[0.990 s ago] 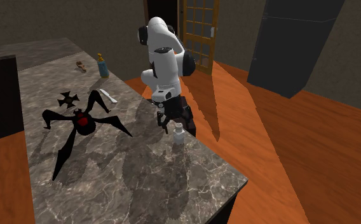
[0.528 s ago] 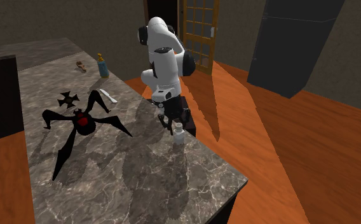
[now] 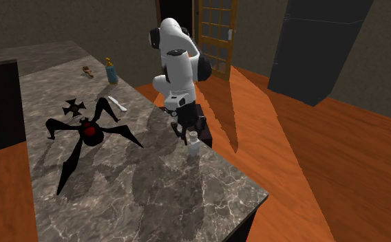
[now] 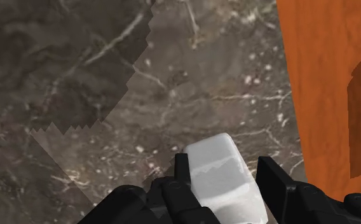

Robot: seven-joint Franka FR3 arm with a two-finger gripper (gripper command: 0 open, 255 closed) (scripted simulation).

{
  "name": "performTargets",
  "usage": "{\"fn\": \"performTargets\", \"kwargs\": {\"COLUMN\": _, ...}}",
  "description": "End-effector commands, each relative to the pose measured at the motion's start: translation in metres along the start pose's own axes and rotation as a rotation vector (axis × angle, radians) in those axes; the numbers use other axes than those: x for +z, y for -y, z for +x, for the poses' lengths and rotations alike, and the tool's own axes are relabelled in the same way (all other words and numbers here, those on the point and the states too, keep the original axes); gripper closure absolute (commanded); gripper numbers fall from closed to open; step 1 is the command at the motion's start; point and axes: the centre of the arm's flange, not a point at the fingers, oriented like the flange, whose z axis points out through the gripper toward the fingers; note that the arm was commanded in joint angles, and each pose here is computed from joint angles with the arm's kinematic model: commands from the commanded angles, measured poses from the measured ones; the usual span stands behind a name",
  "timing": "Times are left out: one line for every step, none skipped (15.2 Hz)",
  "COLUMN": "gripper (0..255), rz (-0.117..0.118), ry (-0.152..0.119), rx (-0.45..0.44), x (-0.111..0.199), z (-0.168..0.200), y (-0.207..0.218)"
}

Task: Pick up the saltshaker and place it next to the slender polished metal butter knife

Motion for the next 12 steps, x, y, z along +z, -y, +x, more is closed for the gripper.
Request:
{"fn": "performTargets", "kwargs": {"gripper": 255, "rz": 0.000, "ry": 0.000, "rx": 0.000, "x": -0.010, "z": 0.003, "y": 0.001}}
{"fn": "performTargets", "kwargs": {"gripper": 255, "rz": 0.000, "ry": 0.000, "rx": 0.000, "x": -0.015, "z": 0.004, "y": 0.002}}
{"fn": "performTargets", "kwargs": {"gripper": 255, "rz": 0.000, "ry": 0.000, "rx": 0.000, "x": -0.020, "z": 0.006, "y": 0.002}}
{"fn": "performTargets", "kwargs": {"gripper": 255, "rz": 0.000, "ry": 0.000, "rx": 0.000, "x": -0.025, "z": 0.007, "y": 0.003}}
{"fn": "performTargets", "kwargs": {"gripper": 255, "rz": 0.000, "ry": 0.000, "rx": 0.000, "x": -0.030, "z": 0.008, "y": 0.003}}
{"fn": "performTargets", "kwargs": {"gripper": 255, "rz": 0.000, "ry": 0.000, "rx": 0.000, "x": -0.035, "z": 0.010, "y": 0.004}}
{"fn": "performTargets", "kwargs": {"gripper": 255, "rz": 0.000, "ry": 0.000, "rx": 0.000, "x": -0.040, "z": 0.011, "y": 0.004}}
{"fn": "performTargets", "kwargs": {"gripper": 255, "rz": 0.000, "ry": 0.000, "rx": 0.000, "x": -0.045, "z": 0.013, "y": 0.005}}
{"fn": "performTargets", "kwargs": {"gripper": 255, "rz": 0.000, "ry": 0.000, "rx": 0.000, "x": -0.050, "z": 0.014, "y": 0.005}}
{"fn": "performTargets", "kwargs": {"gripper": 255, "rz": 0.000, "ry": 0.000, "rx": 0.000, "x": -0.055, "z": 0.015, "y": 0.006}}
{"fn": "performTargets", "kwargs": {"gripper": 255, "rz": 0.000, "ry": 0.000, "rx": 0.000, "x": -0.060, "z": 0.017, "y": 0.006}}
{"fn": "performTargets", "kwargs": {"gripper": 255, "rz": 0.000, "ry": 0.000, "rx": 0.000, "x": -0.065, "z": 0.018, "y": 0.006}}
